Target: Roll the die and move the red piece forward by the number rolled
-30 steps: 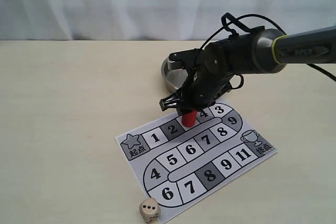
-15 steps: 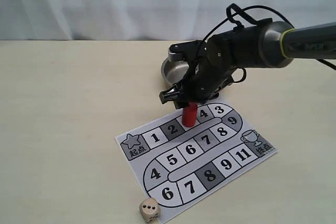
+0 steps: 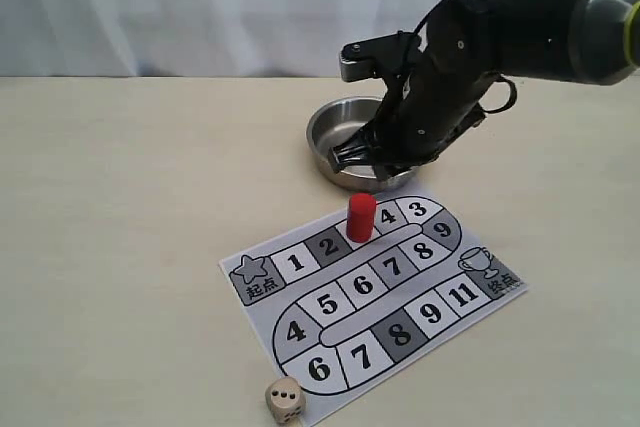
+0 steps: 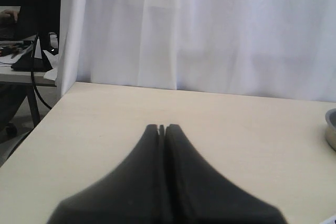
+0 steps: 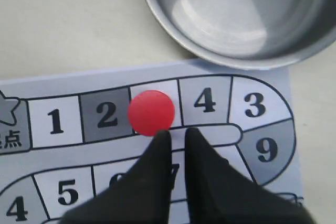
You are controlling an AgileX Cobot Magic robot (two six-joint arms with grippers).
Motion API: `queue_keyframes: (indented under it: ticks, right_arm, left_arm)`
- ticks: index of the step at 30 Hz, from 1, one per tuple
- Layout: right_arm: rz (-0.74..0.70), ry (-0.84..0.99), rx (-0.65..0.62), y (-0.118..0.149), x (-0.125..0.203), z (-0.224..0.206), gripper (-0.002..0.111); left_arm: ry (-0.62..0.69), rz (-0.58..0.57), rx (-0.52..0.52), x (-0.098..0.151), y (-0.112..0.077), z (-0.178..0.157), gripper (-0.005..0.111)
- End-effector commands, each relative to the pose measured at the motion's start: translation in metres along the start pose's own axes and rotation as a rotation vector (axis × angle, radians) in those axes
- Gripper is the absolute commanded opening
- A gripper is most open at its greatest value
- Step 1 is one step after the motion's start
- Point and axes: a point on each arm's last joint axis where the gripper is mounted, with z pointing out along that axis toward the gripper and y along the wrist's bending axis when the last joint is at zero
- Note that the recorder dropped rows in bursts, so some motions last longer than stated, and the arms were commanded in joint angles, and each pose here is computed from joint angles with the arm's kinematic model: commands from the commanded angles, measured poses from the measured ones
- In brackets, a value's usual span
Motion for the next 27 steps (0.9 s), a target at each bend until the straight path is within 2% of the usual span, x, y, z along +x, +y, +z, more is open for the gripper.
queue_keyframes:
  ticks: [1,11,18,21,27]
  right_arm:
    - [0.029,0.047,0.043,-0.02,0.005,-0.013,0.004]
    - [0.189,0.124,0.121,-0.104,0.032,-0.013,0.004]
    - [0.289,0.149,0.159,-0.152,0.057,-0.012,0.004]
    - [0.311,0.15,0.144,-0.162,0.062,-0.012,0.004]
    - [0.271,0.132,0.055,-0.156,0.06,-0.012,0.004]
  left_arm:
    - [-0.02,-0.003,0.01,-0.004,-0.001,-0.001,0.0]
    - [-0.02,-0.003,0.01,-0.004,-0.001,-0.001,0.0]
    - [-0.02,-0.003,0.01,-0.004,-0.001,-0.001,0.0]
    - [-0.02,-0.003,0.01,-0.004,-0.001,-0.001,0.0]
    - [-0.02,-0.003,0.01,-0.004,-0.001,-0.001,0.0]
